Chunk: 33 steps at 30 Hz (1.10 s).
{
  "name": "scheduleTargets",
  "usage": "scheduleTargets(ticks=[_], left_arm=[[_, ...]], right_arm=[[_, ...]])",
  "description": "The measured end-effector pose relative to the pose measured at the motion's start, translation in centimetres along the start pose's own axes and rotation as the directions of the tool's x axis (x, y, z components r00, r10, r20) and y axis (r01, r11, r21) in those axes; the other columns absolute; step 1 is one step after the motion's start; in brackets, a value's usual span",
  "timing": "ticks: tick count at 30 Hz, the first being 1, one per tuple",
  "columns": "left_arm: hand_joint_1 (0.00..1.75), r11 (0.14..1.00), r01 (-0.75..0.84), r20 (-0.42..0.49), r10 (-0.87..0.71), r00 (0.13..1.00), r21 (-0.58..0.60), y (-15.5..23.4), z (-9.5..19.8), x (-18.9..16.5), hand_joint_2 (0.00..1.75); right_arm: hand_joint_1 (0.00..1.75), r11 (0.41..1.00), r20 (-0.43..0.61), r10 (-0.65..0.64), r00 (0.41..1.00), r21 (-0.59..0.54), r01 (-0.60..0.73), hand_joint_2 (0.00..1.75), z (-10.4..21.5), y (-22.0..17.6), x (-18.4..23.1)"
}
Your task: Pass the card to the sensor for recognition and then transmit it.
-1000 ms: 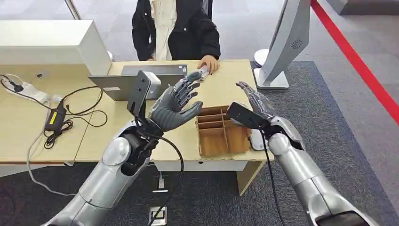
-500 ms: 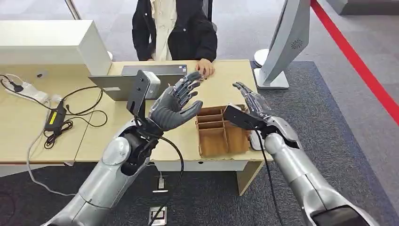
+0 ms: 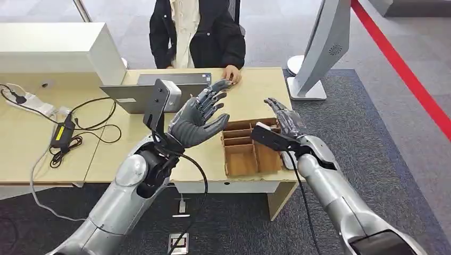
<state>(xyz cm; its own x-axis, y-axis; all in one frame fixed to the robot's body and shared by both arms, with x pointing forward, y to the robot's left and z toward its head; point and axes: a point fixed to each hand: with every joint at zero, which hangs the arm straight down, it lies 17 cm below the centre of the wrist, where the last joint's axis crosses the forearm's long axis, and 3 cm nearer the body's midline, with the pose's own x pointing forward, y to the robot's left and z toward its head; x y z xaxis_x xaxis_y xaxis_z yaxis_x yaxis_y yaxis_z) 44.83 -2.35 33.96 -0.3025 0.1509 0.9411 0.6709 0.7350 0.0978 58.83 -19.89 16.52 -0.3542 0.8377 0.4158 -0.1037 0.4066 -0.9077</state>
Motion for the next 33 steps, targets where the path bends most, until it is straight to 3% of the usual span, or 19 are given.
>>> scheduleTargets(ticks=[15, 33], left_arm=[[0.00, 0.999, -0.037, 0.011, 0.037, 0.999, 0.027, 0.3, -0.3, 0.8, 1.75], [0.00, 0.998, -0.044, 0.050, 0.042, 0.998, 0.033, 0.1, -0.9, 2.0, 1.75]], right_arm=[[0.00, 0.995, 0.016, 0.043, 0.999, -0.091, -0.042, 1.75, 0.0, -0.8, -0.5], [0.00, 0.997, 0.002, 0.022, 1.000, -0.068, -0.022, 1.75, 0.1, 0.5, -1.5]])
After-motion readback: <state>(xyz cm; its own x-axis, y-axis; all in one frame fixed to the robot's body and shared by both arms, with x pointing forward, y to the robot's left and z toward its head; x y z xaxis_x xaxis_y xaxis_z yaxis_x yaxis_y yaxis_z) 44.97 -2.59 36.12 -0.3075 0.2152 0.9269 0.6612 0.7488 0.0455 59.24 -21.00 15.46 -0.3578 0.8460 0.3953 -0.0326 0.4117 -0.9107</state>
